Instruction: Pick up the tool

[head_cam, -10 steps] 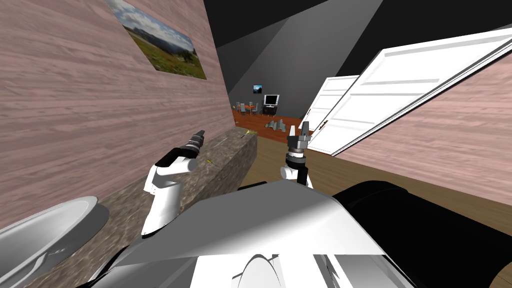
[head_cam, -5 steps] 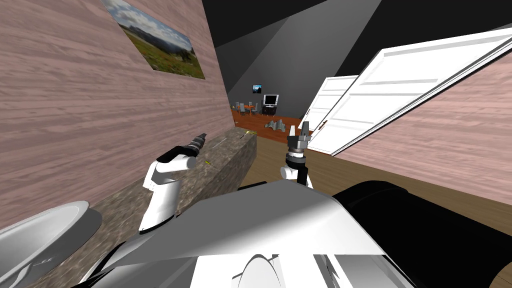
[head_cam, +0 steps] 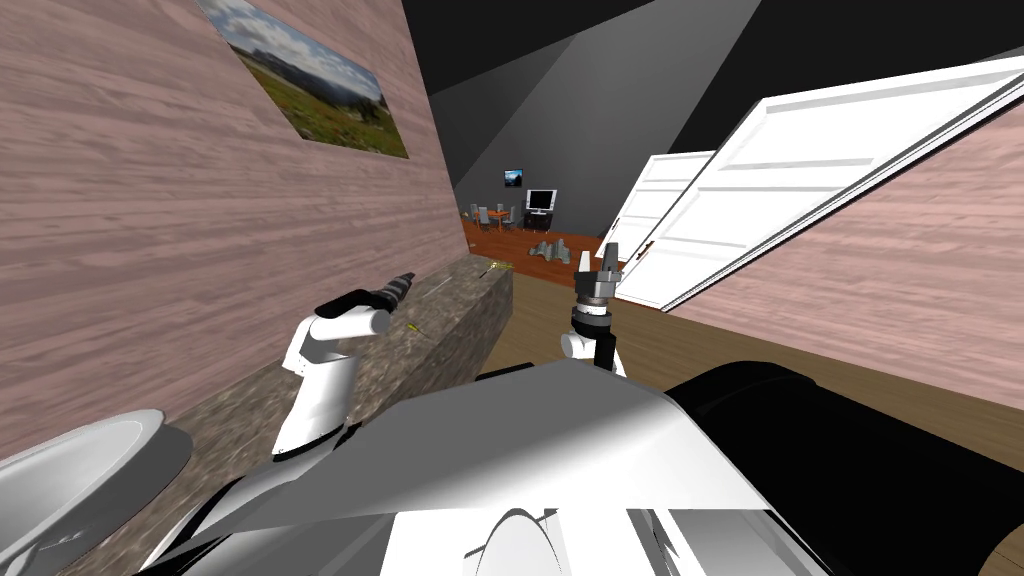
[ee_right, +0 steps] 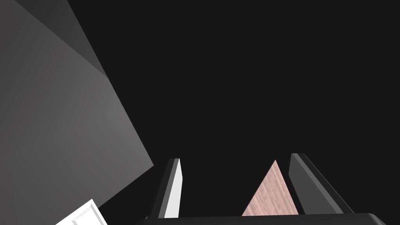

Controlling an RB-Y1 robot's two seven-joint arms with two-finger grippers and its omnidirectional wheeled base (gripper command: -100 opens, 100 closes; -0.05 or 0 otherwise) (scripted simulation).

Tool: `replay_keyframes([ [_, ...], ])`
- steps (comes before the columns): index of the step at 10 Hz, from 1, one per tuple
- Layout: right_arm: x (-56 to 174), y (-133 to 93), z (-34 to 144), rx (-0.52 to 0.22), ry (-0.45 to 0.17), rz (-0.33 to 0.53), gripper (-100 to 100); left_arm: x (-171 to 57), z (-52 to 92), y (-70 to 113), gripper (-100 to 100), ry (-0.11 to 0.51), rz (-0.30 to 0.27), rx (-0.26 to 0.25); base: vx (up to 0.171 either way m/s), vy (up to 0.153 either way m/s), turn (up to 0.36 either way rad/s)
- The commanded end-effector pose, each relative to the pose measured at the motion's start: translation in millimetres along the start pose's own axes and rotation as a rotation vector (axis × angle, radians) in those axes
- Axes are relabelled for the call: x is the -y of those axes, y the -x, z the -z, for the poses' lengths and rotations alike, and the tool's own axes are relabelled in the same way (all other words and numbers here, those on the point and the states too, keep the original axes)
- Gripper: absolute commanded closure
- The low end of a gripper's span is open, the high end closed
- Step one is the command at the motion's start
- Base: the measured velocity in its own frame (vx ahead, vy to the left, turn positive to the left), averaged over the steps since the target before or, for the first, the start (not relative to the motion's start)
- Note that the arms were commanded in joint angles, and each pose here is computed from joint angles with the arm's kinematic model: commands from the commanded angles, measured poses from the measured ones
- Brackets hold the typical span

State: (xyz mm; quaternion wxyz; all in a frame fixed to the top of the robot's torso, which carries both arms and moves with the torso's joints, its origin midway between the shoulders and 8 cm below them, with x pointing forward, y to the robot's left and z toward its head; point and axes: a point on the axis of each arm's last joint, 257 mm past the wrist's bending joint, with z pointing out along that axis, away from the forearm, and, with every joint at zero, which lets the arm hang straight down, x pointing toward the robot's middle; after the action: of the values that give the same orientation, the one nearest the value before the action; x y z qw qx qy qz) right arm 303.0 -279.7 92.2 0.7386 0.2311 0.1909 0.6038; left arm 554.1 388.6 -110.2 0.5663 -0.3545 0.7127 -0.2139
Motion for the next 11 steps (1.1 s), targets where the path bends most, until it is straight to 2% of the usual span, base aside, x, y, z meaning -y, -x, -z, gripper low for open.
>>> replay_keyframes([
  [1, 0.0, 0.0, 0.0, 0.0, 0.0, 0.0, 0, -20.9, -6.7, -5.5, -100, 0.066, -0.031, -0.039, 0.026, -0.02, -0.005],
  [2, 0.0, 0.0, 0.0, 0.0, 0.0, 0.0, 0, -27.0, -6.1, -9.2, -100, 0.09, -0.031, -0.054, 0.025, -0.018, 0.0],
  [3, 0.0, 0.0, 0.0, 0.0, 0.0, 0.0, 0, -40.6, -10.3, -11.3, -100, 0.131, -0.057, -0.079, 0.029, -0.022, -0.007],
  [5, 0.0, 0.0, 0.0, 0.0, 0.0, 0.0, 0, -47.8, -8.9, -15.7, -100, 0.159, -0.056, -0.097, 0.018, -0.009, 0.002],
  [6, 0.0, 0.0, 0.0, 0.0, 0.0, 0.0, 0, -63.9, -11.4, -19.4, -100, 0.208, -0.081, -0.129, 0.018, -0.015, -0.002],
  [7, 0.0, 0.0, 0.0, 0.0, 0.0, 0.0, 0, -68.3, -10.0, -22.1, -100, 0.225, -0.08, -0.141, 0.019, -0.014, 0.003],
  [8, 0.0, 0.0, 0.0, 0.0, 0.0, 0.0, 0, -83.4, -11.6, -25.2, -100, 0.268, -0.103, -0.17, 0.029, -0.015, 0.003],
  [11, 0.0, 0.0, 0.0, 0.0, 0.0, 0.0, 0, -111.3, -6.0, -36.3, -100, 0.362, -0.124, -0.236, 0.024, -0.019, 0.005],
])
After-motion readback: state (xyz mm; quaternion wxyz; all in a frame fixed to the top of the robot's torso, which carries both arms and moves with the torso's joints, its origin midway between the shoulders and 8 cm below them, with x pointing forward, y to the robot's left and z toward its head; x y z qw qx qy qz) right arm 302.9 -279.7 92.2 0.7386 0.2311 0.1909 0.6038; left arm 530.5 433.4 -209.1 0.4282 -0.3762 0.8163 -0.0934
